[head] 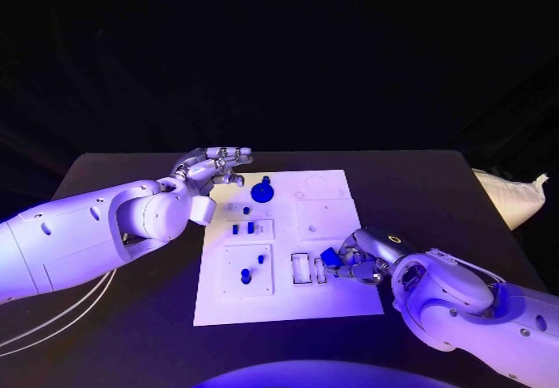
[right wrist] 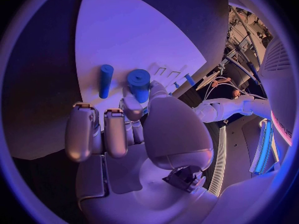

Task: Assemble the parts on the task board

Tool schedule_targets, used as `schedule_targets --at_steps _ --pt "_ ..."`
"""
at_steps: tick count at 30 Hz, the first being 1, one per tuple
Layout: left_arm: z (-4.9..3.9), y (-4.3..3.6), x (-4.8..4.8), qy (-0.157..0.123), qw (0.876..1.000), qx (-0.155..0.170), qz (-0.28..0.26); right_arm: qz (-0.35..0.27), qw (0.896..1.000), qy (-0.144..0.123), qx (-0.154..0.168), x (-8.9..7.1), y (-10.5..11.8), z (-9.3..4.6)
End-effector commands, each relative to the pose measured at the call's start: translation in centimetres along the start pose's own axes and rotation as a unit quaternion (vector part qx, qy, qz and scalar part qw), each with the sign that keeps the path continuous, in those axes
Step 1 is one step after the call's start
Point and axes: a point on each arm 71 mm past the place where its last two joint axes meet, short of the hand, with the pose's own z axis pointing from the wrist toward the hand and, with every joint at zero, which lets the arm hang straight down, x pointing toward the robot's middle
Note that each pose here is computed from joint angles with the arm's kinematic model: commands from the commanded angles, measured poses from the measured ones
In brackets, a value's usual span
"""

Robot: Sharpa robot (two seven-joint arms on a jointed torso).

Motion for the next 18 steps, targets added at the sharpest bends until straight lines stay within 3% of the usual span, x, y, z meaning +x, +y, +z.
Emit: schedule_targets --at_steps 1,5,9,13,18 --pt "-0.02 -0.03 0.24 0.011 1.0 0.002 -0.002 0.074 0.997 -0.024 0.008 -0.7 0.5 -0.5" --pt "-0.03 -0.02 0.27 0.011 1.0 0.002 -0.002 0.105 0.994 -0.025 0.006 -1.0 1.1 -0.9" --pt "-0.04 -0.01 0.32 0.012 1.0 0.002 -0.002 0.123 0.992 -0.007 0.008 -0.8 1.6 -0.8" --pt "-0.03 0.0 0.36 0.013 1.0 0.002 -0.002 0.129 0.991 0.015 0.007 -0.4 2.1 -0.6" --pt "-0.01 0.02 0.45 0.014 1.0 0.001 -0.002 0.122 0.991 0.061 0.0 0.7 3.2 0.0"
